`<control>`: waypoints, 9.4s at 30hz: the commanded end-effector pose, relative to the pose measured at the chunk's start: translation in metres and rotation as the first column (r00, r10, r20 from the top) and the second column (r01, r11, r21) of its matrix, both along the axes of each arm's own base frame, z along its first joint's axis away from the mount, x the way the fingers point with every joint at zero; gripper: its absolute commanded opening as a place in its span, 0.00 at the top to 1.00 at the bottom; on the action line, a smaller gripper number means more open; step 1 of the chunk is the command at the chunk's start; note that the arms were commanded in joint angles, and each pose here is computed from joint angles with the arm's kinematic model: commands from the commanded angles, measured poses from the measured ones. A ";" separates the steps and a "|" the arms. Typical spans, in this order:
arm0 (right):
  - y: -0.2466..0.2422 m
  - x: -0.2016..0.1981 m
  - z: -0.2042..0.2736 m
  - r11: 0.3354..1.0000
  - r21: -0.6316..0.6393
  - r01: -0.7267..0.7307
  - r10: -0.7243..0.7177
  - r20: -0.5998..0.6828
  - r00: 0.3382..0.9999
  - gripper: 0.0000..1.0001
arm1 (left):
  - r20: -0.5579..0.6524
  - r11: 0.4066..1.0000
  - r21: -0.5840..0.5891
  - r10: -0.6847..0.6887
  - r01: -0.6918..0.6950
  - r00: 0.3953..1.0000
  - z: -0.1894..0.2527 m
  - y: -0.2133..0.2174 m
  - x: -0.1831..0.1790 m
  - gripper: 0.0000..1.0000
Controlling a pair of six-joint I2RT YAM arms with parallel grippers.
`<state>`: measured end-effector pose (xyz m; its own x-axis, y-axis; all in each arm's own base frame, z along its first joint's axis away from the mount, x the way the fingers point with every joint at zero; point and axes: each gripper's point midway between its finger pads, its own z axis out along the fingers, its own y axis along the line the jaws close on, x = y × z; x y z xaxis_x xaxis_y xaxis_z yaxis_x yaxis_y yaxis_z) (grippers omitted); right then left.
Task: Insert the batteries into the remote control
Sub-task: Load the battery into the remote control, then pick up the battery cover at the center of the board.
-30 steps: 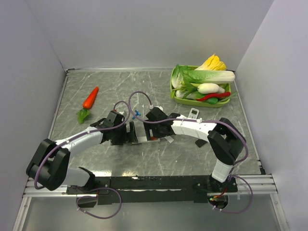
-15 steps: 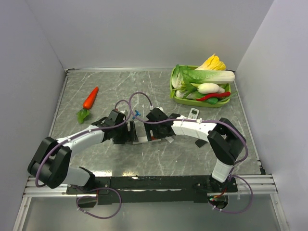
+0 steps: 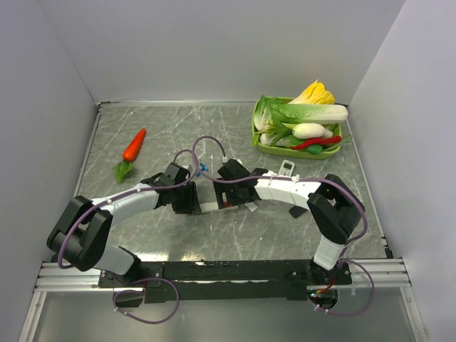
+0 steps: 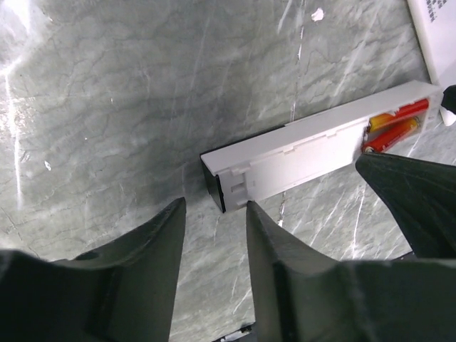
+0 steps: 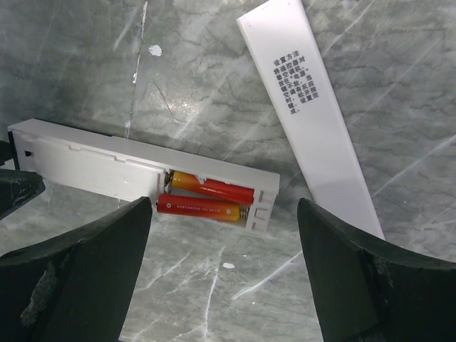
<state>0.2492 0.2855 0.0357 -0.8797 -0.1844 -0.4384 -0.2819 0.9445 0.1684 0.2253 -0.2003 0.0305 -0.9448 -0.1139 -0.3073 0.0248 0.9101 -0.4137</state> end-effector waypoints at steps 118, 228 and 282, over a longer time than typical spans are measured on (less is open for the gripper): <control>-0.025 0.009 -0.014 0.994 0.047 0.096 -0.093 -0.058 0.994 0.44 | -0.009 0.999 0.008 0.032 -0.032 0.999 -0.015 -0.008 0.014 0.72; 0.013 0.006 0.011 0.977 0.002 -0.213 0.213 -0.039 0.976 0.88 | 0.040 1.000 -0.010 0.029 -0.029 0.999 0.003 -0.010 0.021 0.69; -0.032 0.055 0.008 0.850 -0.156 -0.502 0.501 -0.051 0.864 0.31 | 0.663 0.838 -0.218 0.504 -0.501 0.554 0.187 0.134 0.025 0.03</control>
